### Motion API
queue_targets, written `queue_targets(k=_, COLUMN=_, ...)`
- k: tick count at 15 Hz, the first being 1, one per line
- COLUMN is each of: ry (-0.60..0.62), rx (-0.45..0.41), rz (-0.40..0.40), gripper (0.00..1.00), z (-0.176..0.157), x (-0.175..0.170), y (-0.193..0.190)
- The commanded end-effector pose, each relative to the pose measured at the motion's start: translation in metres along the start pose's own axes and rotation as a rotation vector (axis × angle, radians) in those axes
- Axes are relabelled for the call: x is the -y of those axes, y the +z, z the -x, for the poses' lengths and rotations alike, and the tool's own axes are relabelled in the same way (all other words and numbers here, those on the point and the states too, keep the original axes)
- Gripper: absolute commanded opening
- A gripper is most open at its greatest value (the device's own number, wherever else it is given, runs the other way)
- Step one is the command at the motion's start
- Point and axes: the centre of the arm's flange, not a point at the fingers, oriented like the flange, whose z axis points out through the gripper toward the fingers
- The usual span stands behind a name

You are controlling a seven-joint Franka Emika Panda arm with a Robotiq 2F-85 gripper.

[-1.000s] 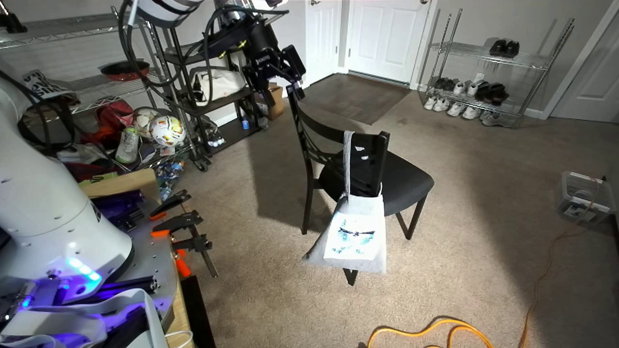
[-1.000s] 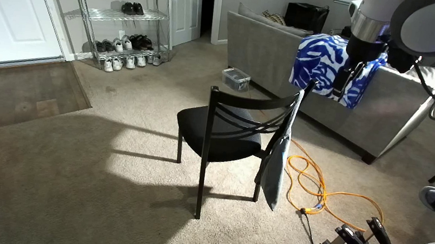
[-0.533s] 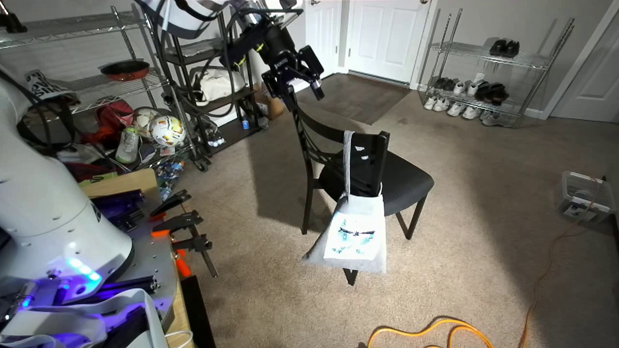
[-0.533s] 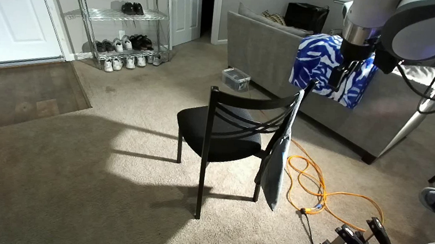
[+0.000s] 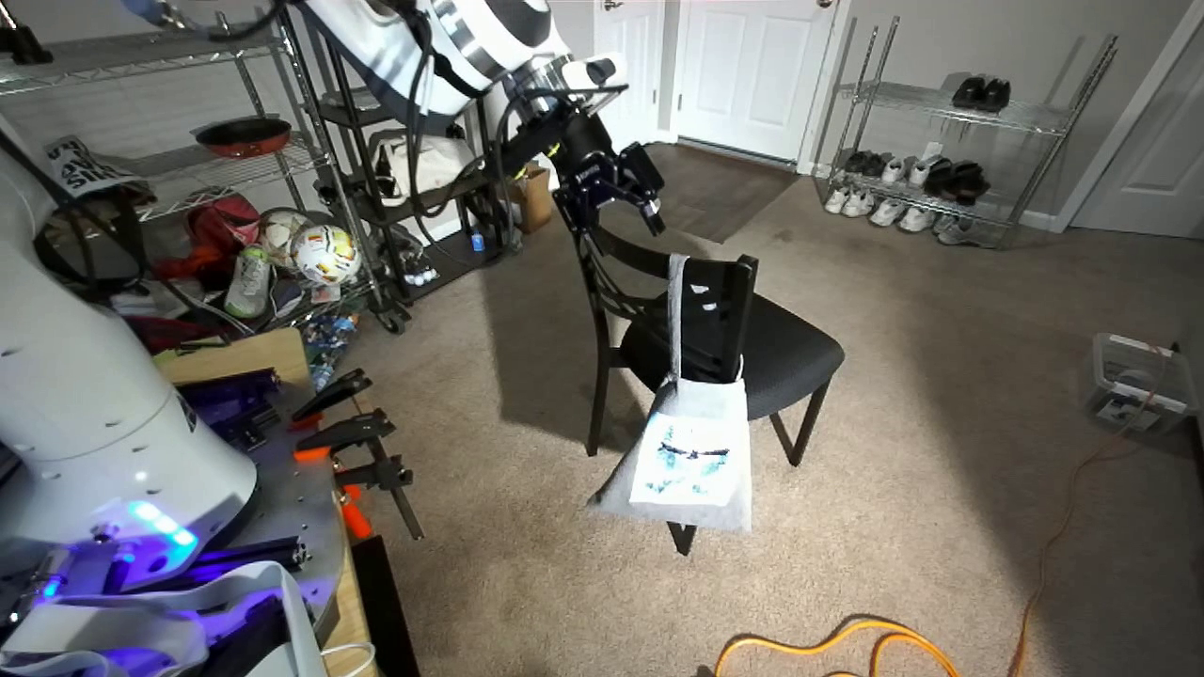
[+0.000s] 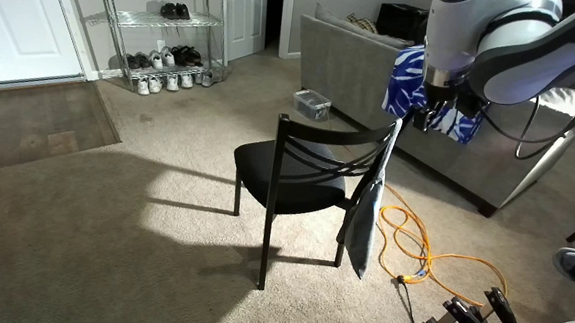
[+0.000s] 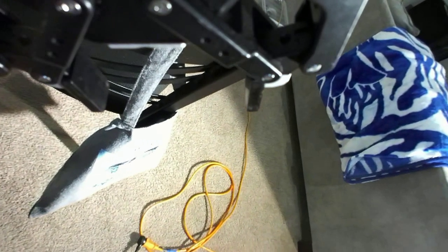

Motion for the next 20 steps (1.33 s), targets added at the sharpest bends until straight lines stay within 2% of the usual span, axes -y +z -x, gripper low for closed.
queue_targets(k=1, ry=0.002, rx=0.009, rz=-0.004, gripper=1.00, z=-0.003, x=0.002, y=0.008)
queue_targets(k=4, ry=-0.002, rx=0.022, rz=-0.011, gripper=1.00, z=-0.010, x=0.006, y=0.020)
queue_targets(k=14, ry=-0.002, rx=0.020, rz=-0.010, gripper=1.00, z=-0.011, x=0.006, y=0.019)
queue_targets(k=16, ry=0.073, rx=-0.018, rz=0.132, gripper=1.00, z=-0.011, x=0.007, y=0.022)
queue_targets(k=20, ry=0.070, rx=-0.116, rz=0.349, gripper=1.00, z=-0.014, x=0.028, y=0.027)
